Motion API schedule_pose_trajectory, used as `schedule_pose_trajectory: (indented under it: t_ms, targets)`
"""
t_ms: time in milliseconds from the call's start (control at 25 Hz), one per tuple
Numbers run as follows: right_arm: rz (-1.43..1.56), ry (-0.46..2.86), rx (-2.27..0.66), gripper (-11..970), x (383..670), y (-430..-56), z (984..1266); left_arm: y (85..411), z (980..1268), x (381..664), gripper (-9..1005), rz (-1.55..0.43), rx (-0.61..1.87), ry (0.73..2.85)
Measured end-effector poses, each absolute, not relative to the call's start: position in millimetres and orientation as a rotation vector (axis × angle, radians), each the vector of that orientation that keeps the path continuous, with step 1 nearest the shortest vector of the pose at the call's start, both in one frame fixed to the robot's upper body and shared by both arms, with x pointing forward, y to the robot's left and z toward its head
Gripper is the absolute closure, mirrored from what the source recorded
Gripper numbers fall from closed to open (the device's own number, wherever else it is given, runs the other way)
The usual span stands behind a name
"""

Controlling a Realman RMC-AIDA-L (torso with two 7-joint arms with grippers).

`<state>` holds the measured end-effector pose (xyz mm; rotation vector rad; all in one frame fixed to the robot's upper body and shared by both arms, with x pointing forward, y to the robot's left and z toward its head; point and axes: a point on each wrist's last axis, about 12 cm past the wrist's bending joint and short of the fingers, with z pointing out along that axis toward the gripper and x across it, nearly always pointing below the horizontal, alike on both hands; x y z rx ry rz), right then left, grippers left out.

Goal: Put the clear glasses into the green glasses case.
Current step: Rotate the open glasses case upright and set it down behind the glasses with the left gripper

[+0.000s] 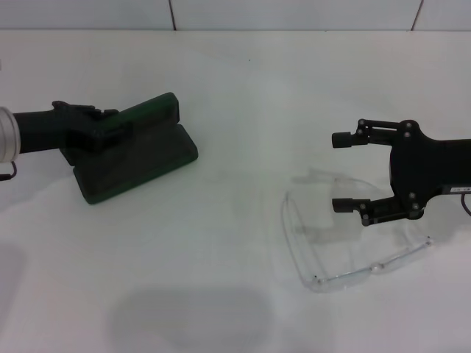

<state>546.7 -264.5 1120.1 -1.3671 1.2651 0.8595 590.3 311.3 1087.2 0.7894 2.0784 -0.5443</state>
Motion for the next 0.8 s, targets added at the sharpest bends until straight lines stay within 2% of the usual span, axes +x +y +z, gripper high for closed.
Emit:
schedule_pose_trajectory:
  t_ms: [120, 360, 400, 680, 800]
  targets:
    - [0.856, 1.261, -1.370, 118, 547, -264, 1120, 306, 1090, 593, 643, -0.555, 0.807, 2.065]
    - [0.864, 1.235, -1.376, 118, 544, -260, 1118, 287, 1094, 602, 663, -0.589, 0.889, 2.003]
    - [0.866, 1.233, -1.376, 118, 543, -259, 1118, 274, 1099, 607, 666, -0.610, 0.960, 1.946]
    - [0.877, 1.228, -1.377, 119, 540, -256, 1114, 238, 1123, 621, 799, -0.687, 1.121, 1.805]
    - [0.872, 1.219, -1.382, 119, 537, -255, 1110, 229, 1129, 626, 791, -0.686, 1.179, 1.800]
